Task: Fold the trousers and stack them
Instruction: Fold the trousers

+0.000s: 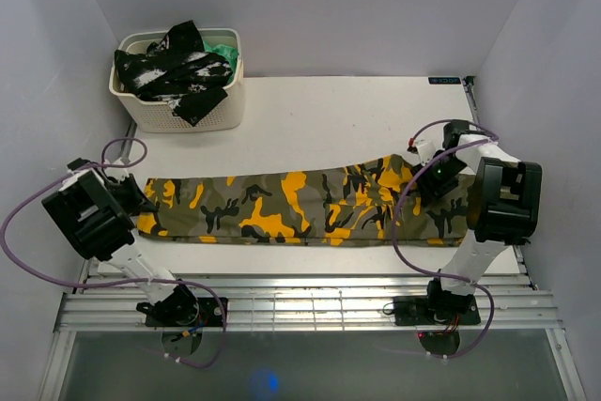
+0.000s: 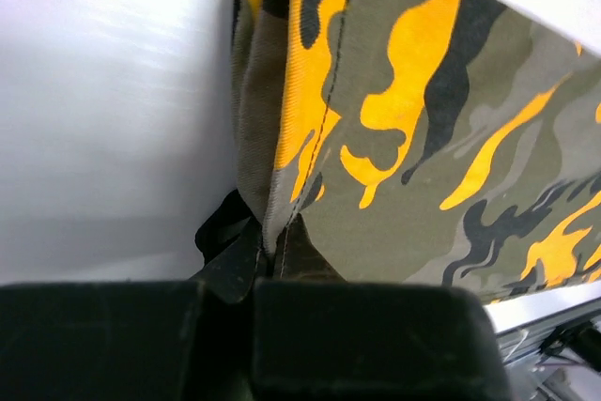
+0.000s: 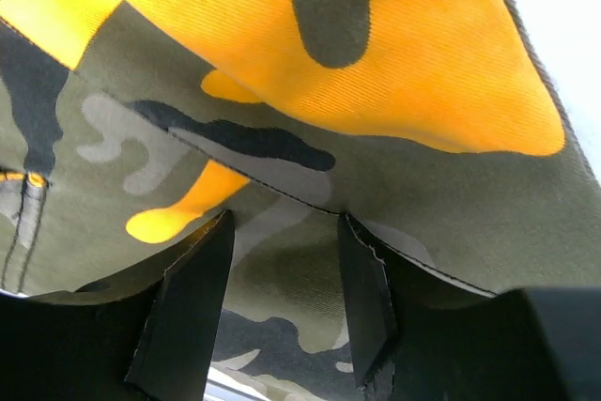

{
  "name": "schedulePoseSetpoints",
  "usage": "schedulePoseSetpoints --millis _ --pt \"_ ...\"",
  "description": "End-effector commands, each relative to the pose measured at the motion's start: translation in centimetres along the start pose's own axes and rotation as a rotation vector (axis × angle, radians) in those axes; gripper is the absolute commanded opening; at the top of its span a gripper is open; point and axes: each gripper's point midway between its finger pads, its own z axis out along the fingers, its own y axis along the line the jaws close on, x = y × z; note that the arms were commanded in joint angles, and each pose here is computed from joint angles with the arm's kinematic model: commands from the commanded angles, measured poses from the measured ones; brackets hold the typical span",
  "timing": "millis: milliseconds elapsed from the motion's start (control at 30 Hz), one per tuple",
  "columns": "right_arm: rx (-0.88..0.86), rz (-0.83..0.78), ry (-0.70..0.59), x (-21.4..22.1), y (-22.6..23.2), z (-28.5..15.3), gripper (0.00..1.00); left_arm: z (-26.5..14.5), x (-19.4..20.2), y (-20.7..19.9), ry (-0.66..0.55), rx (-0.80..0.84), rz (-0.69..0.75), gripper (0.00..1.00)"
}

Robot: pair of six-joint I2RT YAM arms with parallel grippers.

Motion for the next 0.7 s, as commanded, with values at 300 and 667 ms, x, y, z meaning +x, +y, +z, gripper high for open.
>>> schedulePoseSetpoints --millis 300,667 --pt "-0.067 -0.020 -0.147 -6.1 2.6 -1.1 0.71 -5.7 -7.4 8.9 -0.143 -0.343 0.068 0.00" --pt "-0.065 0.072 -0.304 -3.8 -2.2 -8.5 0.58 -6.6 -8.4 9.4 -0.151 -0.376 0.091 0.00"
